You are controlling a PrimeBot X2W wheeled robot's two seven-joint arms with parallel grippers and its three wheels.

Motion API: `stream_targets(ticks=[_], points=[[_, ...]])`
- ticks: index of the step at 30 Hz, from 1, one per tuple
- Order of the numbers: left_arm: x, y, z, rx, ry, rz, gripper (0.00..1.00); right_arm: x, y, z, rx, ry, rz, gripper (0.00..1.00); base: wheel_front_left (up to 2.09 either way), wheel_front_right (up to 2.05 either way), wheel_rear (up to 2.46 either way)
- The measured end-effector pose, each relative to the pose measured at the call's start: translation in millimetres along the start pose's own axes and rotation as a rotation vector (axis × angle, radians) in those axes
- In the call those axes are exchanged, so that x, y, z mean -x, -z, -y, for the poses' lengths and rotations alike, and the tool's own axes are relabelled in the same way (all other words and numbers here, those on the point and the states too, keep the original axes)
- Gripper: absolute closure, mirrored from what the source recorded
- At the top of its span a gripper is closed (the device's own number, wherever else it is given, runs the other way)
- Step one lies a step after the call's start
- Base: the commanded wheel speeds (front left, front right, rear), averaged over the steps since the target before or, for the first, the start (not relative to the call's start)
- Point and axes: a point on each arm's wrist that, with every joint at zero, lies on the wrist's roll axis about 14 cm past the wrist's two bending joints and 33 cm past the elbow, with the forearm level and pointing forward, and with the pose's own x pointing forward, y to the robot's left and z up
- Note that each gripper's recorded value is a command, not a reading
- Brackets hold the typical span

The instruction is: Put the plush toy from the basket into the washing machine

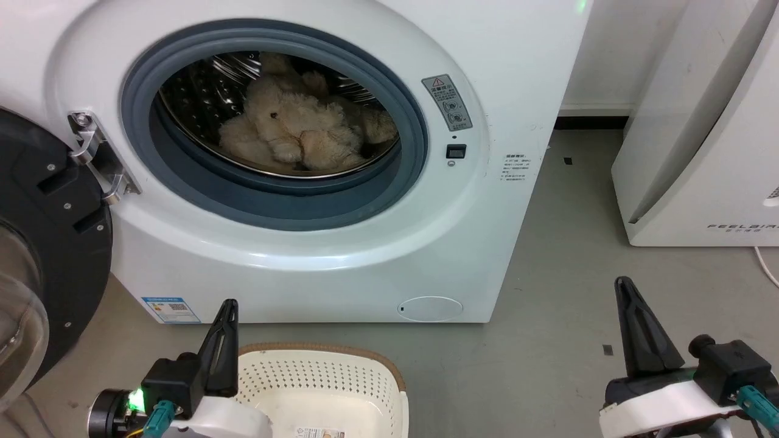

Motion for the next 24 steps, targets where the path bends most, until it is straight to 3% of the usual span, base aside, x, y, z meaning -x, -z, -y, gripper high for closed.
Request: stream_targets(ticks=[24], points=[[-0.1,-4.3,0.4,-0.006,-0.008,-0.010,1.00,1.9,0.9,-1.0,0.041,-0.006,-0.034,1.00,0.00,0.00,0.00]])
